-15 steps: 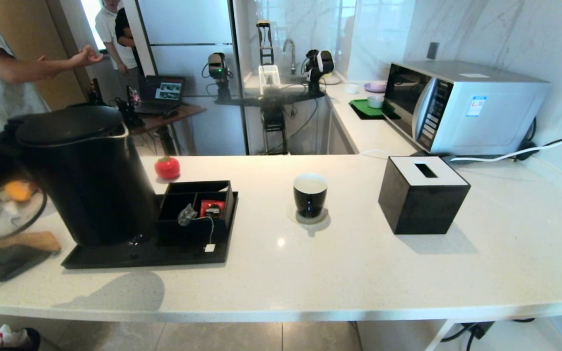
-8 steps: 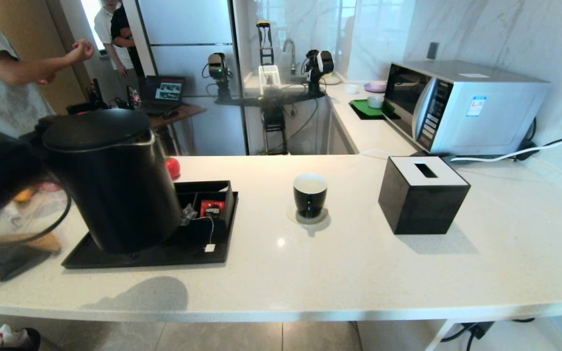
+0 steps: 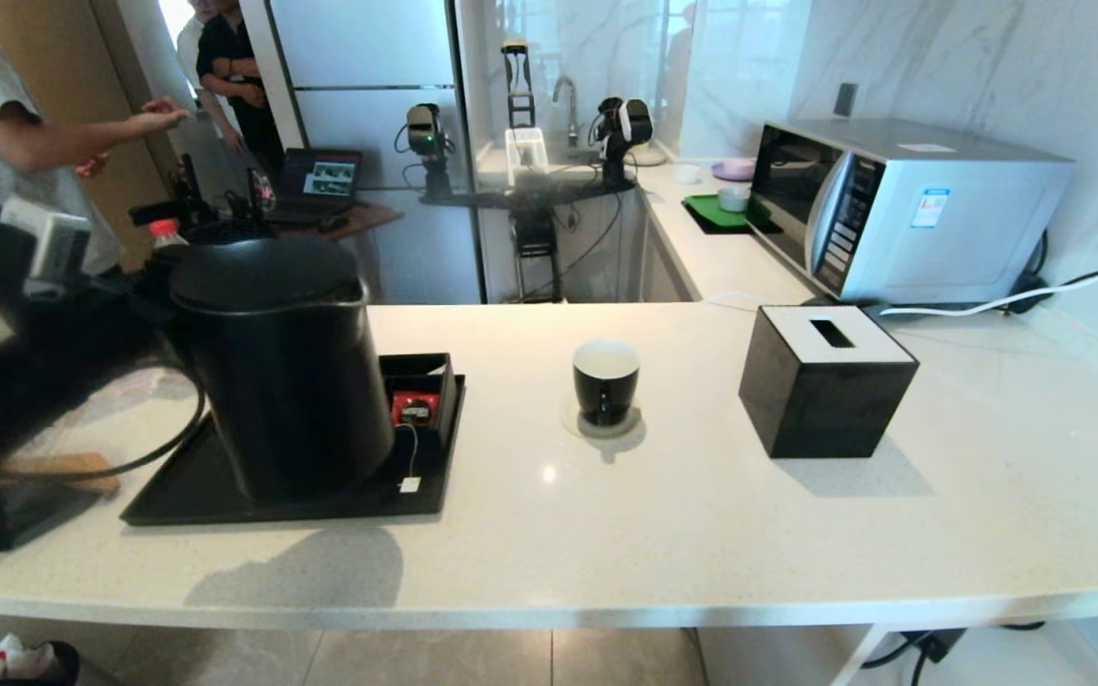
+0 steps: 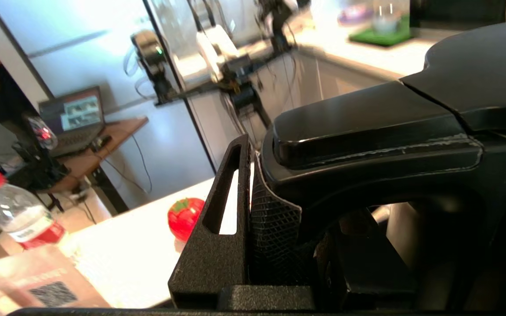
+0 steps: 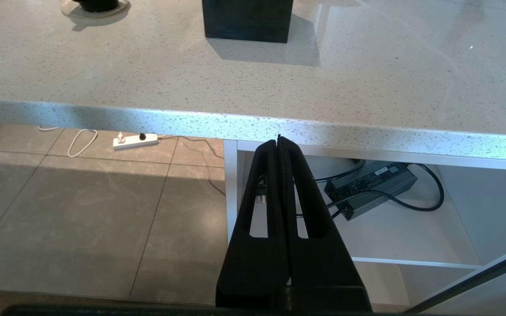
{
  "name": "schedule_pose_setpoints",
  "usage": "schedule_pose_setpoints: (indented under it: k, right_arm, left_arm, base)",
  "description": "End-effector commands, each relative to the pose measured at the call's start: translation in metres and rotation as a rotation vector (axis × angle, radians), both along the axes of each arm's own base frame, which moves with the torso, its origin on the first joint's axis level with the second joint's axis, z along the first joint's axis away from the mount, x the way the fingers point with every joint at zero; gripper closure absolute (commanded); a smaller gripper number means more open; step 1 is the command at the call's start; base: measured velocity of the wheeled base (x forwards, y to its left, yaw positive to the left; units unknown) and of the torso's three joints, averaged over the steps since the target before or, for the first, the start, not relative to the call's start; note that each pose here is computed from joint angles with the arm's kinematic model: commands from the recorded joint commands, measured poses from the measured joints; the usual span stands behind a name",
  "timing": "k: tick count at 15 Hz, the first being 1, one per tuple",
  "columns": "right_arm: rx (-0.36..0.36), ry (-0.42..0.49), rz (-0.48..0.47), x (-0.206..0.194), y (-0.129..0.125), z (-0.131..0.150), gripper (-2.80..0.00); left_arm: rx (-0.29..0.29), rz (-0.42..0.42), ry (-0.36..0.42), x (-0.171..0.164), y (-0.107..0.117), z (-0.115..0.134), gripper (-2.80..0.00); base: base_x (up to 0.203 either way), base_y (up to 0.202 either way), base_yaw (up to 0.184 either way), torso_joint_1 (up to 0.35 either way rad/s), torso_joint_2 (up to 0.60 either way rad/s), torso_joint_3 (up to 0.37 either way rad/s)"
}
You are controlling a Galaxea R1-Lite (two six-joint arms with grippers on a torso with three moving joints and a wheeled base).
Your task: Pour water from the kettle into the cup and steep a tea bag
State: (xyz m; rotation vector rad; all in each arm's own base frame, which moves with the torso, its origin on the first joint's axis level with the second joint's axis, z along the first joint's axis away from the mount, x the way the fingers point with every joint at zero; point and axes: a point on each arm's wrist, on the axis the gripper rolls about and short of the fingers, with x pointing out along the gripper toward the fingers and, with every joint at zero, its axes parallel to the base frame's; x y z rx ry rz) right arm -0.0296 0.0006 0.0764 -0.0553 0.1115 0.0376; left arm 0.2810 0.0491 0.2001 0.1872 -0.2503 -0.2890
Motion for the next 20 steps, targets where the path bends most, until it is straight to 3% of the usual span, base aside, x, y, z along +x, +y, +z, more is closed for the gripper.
schedule_pose_setpoints:
  k: [1,9,16,20]
  right_arm:
    - [-0.001,0.002,0.001,0.0,0.0,0.0,0.0]
    - [-0.001,0.002,0.001,0.0,0.0,0.0,0.0]
    - [0.0,0.003,0.001,0.0,0.0,0.0,0.0]
    - [-0.001,0.002,0.001,0.0,0.0,0.0,0.0]
  left_arm:
    - [0.009,-0.009,0.028,0.009,-0.012,-0.009,0.0]
    - [0.007,0.014,0.04,0.044,-0.07,0.007,0.0]
    - [0.02,0.012,0.056,0.059,-0.098,0.016,0.0]
    - [0.065,0.014,0.067,0.059,-0.116,0.011,0.0]
  base:
    - [0.0,0.0,0.0,0.0,0.0,0.0]
    - [0.0,0.0,0.0,0.0,0.0,0.0]
    - [0.0,0.0,0.0,0.0,0.0,0.0]
    - [0.0,0.0,0.0,0.0,0.0,0.0]
